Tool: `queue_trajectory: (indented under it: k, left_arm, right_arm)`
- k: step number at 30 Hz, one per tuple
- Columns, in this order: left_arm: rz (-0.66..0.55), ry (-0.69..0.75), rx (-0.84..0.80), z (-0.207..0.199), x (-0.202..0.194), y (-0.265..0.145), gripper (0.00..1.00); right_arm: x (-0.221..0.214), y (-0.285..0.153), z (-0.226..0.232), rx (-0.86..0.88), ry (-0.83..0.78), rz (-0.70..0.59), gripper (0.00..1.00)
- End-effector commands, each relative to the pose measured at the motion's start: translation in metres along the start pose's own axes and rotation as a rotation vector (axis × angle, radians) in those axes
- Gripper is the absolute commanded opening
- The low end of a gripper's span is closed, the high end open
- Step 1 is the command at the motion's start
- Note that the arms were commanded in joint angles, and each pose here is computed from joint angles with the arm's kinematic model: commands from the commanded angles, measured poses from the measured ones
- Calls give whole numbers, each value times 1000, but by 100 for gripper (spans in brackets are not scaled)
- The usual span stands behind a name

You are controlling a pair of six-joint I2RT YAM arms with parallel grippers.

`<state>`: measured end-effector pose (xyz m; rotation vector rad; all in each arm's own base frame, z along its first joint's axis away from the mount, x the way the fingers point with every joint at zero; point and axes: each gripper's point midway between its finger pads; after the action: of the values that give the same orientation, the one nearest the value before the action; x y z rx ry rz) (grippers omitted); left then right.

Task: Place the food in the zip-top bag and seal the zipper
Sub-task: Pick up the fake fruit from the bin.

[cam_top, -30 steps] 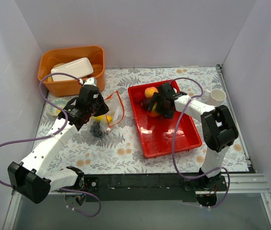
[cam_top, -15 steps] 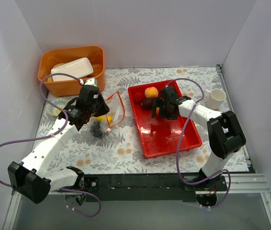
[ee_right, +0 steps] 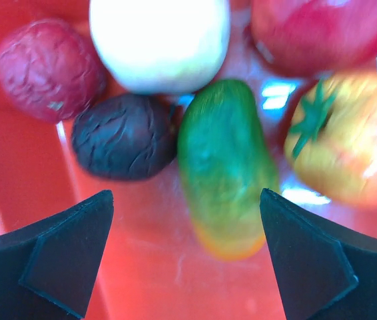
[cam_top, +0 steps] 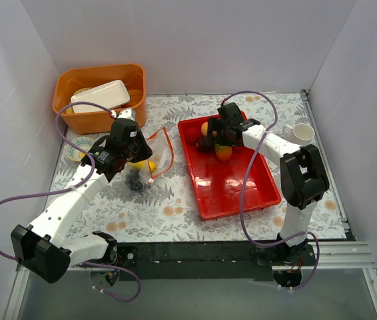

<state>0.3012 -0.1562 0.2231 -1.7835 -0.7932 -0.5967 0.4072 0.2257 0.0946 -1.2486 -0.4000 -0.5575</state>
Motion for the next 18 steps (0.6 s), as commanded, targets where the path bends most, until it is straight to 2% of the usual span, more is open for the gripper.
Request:
queue_trajectory:
  k: [1, 6, 11, 18]
  left_arm:
    - [-17, 6, -5, 2, 1, -2, 0]
    - [-15, 4, 2, 3, 0, -1, 0]
    - [-11, 9, 7, 4, -1, 1, 0]
    - [-13, 8, -2, 2, 0, 0, 0]
  right_arm:
    - [30, 1, -8, -39, -156, -69, 97]
    - [33, 4, -20, -48, -254, -52, 93]
    - [15, 8, -12, 75, -278, -6, 87]
    - [-10, 16, -16, 97, -273, 93, 81]
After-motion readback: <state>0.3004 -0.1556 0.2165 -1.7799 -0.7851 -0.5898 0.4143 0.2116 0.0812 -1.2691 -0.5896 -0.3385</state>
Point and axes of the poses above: each gripper's point midway between its finger pads, its own y axis out along the fingers, its own z axis along the line the jaws close on, x = y × z, and after that the axes turned 6 degrees about y, right-handed
